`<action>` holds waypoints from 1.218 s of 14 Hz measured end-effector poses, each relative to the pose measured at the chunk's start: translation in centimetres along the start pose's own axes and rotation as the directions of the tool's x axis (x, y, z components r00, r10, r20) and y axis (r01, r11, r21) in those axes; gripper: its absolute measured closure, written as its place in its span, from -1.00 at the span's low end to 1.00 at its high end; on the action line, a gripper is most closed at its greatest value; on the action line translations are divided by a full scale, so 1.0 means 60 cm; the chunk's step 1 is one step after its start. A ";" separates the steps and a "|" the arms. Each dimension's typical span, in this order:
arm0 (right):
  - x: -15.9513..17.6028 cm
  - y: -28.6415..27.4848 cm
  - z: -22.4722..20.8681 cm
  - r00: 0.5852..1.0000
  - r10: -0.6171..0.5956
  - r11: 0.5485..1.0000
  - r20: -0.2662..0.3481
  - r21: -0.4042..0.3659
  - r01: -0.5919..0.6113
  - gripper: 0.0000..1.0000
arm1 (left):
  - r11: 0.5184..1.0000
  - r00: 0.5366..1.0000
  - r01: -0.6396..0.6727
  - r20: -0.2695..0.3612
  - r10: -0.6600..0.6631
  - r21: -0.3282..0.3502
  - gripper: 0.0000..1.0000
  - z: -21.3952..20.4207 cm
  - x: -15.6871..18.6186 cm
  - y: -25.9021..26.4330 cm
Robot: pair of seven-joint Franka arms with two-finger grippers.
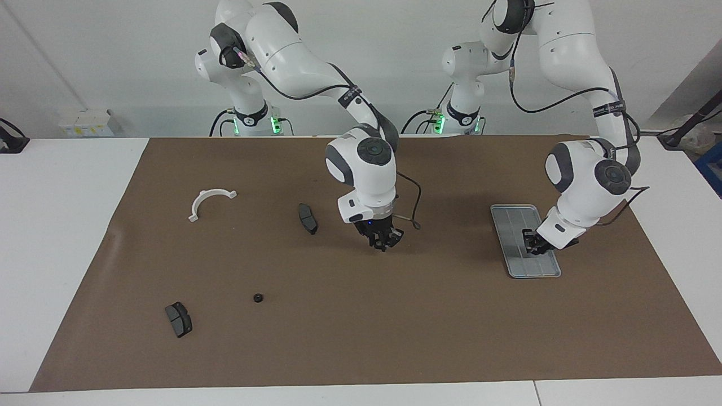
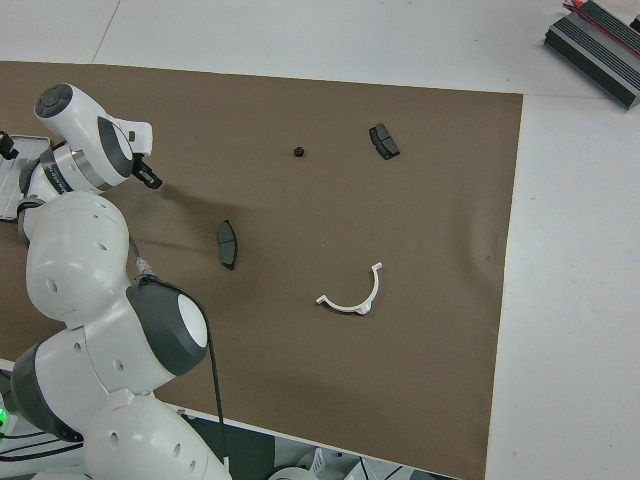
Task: Pick bearing gear from pile to tray
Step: 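Place the bearing in the metal tray with the left gripper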
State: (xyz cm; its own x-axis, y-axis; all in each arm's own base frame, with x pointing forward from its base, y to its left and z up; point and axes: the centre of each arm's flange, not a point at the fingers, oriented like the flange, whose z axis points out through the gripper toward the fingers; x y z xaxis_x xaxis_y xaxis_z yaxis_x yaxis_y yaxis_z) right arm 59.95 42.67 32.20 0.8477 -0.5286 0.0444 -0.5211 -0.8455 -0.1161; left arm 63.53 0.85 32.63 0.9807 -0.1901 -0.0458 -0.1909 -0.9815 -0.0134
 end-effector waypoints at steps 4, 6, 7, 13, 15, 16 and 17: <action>-0.007 -0.007 0.023 1.000 -0.009 1.000 -0.008 0.012 0.009 0.30 | 1.000 1.000 -0.018 -0.016 0.018 -0.002 0.23 0.027 -0.019 0.022; -0.008 -0.007 0.030 1.000 -0.015 1.000 -0.012 0.008 0.015 0.30 | 1.000 0.999 -0.025 -0.037 0.025 0.001 -0.19 0.018 -0.015 0.029; -0.008 -0.007 0.030 1.000 -0.016 1.000 -0.014 0.008 0.016 0.20 | 1.000 0.999 -0.018 -0.049 0.018 0.000 -0.44 0.009 -0.010 0.035; 0.023 0.001 0.023 0.995 -0.093 0.996 -0.035 0.007 0.093 -1.00 | 0.977 0.967 0.205 -0.139 -0.212 -0.063 -0.49 -0.057 0.045 0.278; 0.073 0.021 0.013 0.991 -0.126 0.992 -0.047 0.008 0.127 -1.00 | 0.958 0.946 0.265 -0.163 -0.280 -0.105 -0.44 -0.066 0.052 0.408; 0.101 0.034 0.009 0.988 -0.143 0.990 -0.052 0.006 0.144 -1.00 | 0.952 0.939 0.281 -0.171 -0.300 -0.124 -0.43 -0.070 0.054 0.461; 0.128 0.048 0.006 0.985 -0.165 0.986 -0.055 0.001 0.165 -1.00 | 0.949 0.936 0.283 -0.177 -0.305 -0.137 -0.38 -0.075 0.057 0.494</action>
State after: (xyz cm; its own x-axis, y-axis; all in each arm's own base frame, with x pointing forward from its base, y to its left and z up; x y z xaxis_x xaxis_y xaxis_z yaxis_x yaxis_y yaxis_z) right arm 64.98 36.23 31.88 0.9152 -0.3856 0.1172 -0.3741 -0.9210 -0.1086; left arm 61.40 -28.98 36.56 0.9835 0.1174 0.1379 0.1025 -0.9886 0.1108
